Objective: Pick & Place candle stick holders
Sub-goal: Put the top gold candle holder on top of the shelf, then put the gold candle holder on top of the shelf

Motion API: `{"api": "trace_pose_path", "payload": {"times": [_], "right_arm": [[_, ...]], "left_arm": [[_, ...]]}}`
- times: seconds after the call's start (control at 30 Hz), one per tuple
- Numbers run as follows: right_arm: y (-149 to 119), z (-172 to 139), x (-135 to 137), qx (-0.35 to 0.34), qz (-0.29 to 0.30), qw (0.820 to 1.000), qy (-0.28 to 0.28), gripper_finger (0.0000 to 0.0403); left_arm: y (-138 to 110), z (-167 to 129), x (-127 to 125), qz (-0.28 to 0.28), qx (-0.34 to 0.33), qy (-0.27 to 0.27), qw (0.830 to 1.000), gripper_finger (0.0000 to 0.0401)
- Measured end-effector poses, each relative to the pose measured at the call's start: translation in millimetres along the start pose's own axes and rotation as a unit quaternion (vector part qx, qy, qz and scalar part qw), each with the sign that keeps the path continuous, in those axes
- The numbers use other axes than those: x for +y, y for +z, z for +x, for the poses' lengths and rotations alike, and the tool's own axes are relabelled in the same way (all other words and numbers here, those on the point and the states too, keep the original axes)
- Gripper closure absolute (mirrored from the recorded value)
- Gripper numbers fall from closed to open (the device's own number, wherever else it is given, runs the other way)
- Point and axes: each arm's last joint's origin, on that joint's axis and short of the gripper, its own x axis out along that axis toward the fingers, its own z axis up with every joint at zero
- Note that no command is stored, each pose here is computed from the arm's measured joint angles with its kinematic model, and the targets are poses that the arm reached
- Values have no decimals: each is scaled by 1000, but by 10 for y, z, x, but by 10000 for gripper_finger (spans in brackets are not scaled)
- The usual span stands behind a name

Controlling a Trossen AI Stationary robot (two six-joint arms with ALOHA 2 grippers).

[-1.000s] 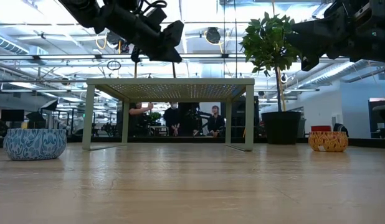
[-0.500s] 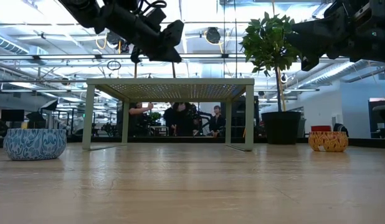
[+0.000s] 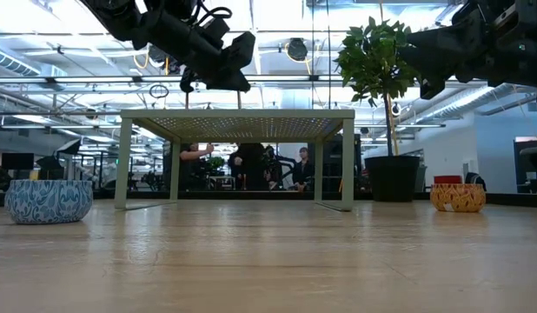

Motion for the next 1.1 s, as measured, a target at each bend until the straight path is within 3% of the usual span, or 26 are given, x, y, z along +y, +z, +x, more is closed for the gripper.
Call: {"api": "trace_pose_path", "payload": {"times": [0.5,0.73,0.9,1.1], "right_arm": [[0,0,0,0,0,1000,1,275],[-6,-3,43,11,0,997,75,275],[-8,-5,52,14,0,996,90,275],[-8,-5,52,13,-5,996,90,275]], "left_arm": [[-3,-17,-25,0,0,-5,1000,307],[-29,-73,-99,1,3,-7,1000,284],[-66,-110,-114,14,6,36,999,272],[-89,-163,-179,21,9,32,999,261]]}}
